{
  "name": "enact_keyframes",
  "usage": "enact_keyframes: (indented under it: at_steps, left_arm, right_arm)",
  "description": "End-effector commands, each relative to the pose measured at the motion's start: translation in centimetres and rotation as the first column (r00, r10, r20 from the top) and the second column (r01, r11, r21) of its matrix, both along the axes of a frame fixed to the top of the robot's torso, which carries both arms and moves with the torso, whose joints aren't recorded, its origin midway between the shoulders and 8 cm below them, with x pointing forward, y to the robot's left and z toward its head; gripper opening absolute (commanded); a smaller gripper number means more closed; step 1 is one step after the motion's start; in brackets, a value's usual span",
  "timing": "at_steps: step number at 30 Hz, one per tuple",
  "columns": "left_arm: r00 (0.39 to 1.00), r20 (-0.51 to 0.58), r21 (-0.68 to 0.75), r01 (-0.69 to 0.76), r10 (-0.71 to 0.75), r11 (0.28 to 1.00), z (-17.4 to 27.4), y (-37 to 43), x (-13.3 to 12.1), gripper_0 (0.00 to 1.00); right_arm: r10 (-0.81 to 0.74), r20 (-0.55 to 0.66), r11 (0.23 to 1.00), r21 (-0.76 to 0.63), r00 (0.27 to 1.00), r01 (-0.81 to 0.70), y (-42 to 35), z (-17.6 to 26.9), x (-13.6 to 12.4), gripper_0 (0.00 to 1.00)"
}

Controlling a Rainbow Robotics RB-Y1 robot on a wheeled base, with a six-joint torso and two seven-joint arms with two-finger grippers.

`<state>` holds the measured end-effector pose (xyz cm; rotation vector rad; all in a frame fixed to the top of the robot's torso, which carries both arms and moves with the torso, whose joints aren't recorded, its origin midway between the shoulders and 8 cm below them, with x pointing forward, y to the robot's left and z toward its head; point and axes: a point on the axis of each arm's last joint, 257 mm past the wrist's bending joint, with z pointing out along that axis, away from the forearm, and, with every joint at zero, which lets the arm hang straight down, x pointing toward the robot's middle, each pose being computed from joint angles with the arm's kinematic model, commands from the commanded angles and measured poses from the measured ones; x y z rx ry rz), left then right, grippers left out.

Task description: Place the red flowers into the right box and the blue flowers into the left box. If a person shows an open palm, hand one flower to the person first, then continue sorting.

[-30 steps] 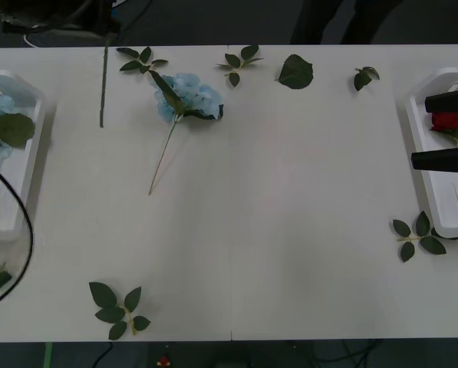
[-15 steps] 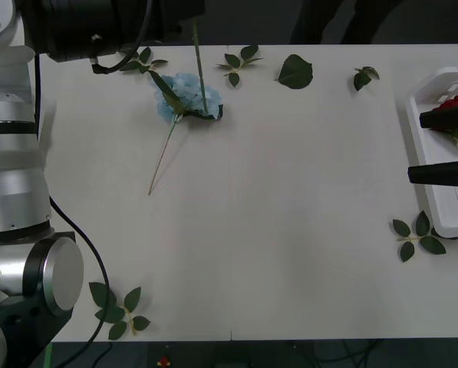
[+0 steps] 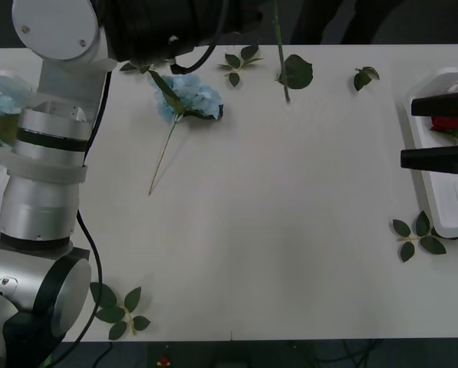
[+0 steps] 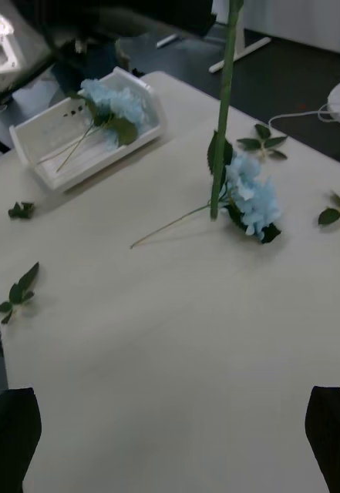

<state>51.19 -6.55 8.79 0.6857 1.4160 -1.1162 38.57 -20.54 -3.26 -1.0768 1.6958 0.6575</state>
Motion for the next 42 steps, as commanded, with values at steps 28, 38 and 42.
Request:
enact_keyframes:
  at_steps: [28,38,42]
  left_arm:
    - [0.947,-0.175,-0.116,0.252,-0.269,0.961,1.1,-5.6,-5.2,0.0]
    - [0.947,-0.175,-0.116,0.252,-0.269,0.961,1.1,-5.6,-5.2,0.0]
    - [0.947,-0.175,-0.116,0.252,-0.269,0.961,1.1,-5.6,-5.2,0.0]
  right_arm:
    - [-0.022,0.103,0.963,0.27,0.994,-0.007,10.4,2.3,5.4,0.0]
    - [-0.017,0.101,0.958,0.285,0.995,-0.012,10.6,2.5,5.2,0.0]
    - [-0.017,0.1,0.958,0.286,0.995,-0.013,10.6,2.6,5.2,0.0]
